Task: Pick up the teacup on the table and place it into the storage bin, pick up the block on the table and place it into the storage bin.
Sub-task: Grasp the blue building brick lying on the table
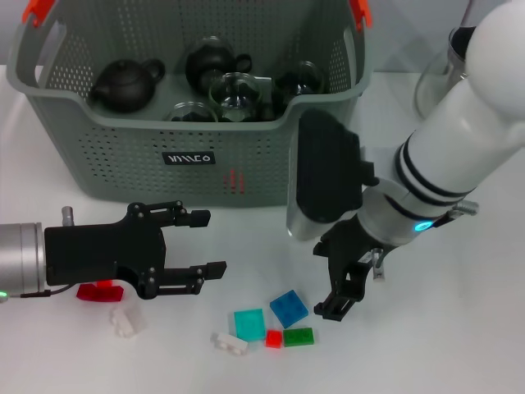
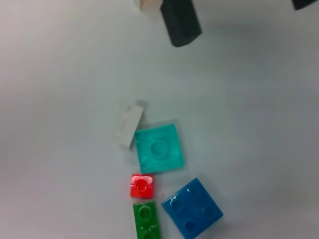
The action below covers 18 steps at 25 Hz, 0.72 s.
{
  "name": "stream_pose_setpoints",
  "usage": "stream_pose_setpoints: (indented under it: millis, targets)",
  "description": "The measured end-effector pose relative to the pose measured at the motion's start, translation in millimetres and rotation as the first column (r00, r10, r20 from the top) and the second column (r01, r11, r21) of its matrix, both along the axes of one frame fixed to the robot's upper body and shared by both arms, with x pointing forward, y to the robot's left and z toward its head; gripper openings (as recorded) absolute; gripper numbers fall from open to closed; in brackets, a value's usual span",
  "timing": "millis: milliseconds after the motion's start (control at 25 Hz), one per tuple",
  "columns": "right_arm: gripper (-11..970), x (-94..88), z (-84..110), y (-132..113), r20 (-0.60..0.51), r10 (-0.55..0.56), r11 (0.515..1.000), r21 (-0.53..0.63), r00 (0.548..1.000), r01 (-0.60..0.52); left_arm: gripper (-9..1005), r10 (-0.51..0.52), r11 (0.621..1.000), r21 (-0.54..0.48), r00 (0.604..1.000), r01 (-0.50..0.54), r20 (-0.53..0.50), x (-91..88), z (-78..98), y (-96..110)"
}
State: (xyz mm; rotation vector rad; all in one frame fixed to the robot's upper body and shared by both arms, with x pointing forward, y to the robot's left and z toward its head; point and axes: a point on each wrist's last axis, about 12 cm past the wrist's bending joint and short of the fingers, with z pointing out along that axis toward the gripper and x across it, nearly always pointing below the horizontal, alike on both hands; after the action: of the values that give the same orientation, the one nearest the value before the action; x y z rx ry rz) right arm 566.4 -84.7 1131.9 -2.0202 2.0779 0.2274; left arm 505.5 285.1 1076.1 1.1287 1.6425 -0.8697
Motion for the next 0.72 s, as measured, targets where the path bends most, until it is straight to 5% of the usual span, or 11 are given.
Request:
stream_pose_setpoints:
  millis: [720]
  targets:
    - [911,-4.6,-19.4,9.0,0.025,0.030,0.999,-0.028,0.999,-0.029,753,0.011,1.000,-0.012,1.000,-0.011,-0.002,-1.4,-0.7,0.5]
